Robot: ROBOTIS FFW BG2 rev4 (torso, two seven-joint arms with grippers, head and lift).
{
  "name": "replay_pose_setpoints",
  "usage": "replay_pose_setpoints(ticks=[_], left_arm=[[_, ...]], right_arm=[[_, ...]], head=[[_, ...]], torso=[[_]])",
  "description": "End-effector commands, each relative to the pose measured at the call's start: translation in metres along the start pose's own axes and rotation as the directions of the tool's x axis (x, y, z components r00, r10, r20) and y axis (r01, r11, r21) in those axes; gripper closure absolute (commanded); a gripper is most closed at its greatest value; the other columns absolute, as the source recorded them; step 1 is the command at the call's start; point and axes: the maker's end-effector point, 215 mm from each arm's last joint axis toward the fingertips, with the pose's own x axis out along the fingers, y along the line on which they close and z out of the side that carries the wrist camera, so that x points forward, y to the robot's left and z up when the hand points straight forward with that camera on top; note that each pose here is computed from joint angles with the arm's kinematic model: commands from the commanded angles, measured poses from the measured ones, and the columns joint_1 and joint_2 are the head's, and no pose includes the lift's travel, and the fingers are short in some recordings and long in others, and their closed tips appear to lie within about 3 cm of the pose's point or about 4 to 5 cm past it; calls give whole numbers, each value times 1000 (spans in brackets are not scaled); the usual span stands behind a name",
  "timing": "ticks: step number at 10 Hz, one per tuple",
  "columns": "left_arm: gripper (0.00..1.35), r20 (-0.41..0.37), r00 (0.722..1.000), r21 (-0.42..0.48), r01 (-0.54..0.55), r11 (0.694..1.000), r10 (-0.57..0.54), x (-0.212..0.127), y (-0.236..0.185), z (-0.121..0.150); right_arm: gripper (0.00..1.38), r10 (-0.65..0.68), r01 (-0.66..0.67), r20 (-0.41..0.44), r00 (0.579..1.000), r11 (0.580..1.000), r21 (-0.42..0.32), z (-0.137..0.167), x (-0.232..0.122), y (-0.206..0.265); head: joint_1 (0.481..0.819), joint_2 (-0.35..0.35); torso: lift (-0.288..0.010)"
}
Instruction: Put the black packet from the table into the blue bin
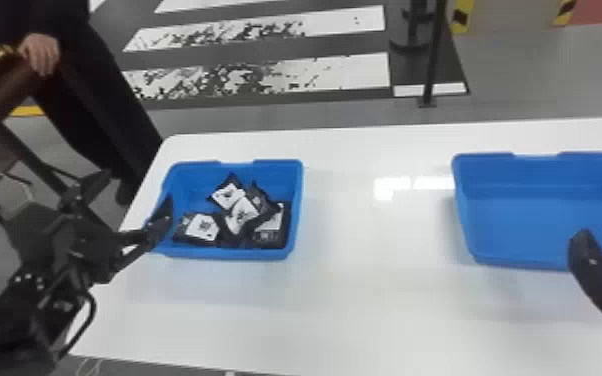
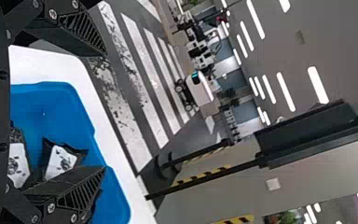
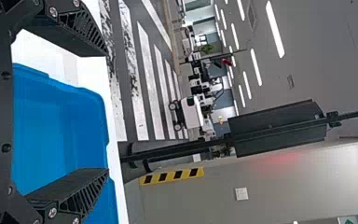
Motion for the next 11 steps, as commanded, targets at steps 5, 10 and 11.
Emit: replay_pose_setpoints(ticks=[5, 10, 11], left_arm=[[167, 155, 985, -409, -6, 913, 76, -61, -71, 30], [167, 154, 986, -427, 14, 904, 57, -60, -77, 29], [168, 158, 986, -432, 27, 902, 46, -58, -82, 31]], right_arm=[[131, -7, 7, -7, 1000, 1000, -8, 0, -6, -2], [133, -7, 7, -11, 1000, 1000, -12, -1, -7, -2], [133, -7, 7, -11, 1000, 1000, -12, -1, -7, -2]], head=[[695, 132], [695, 104], [695, 103]], torso=[[-110], [-110], [-110]])
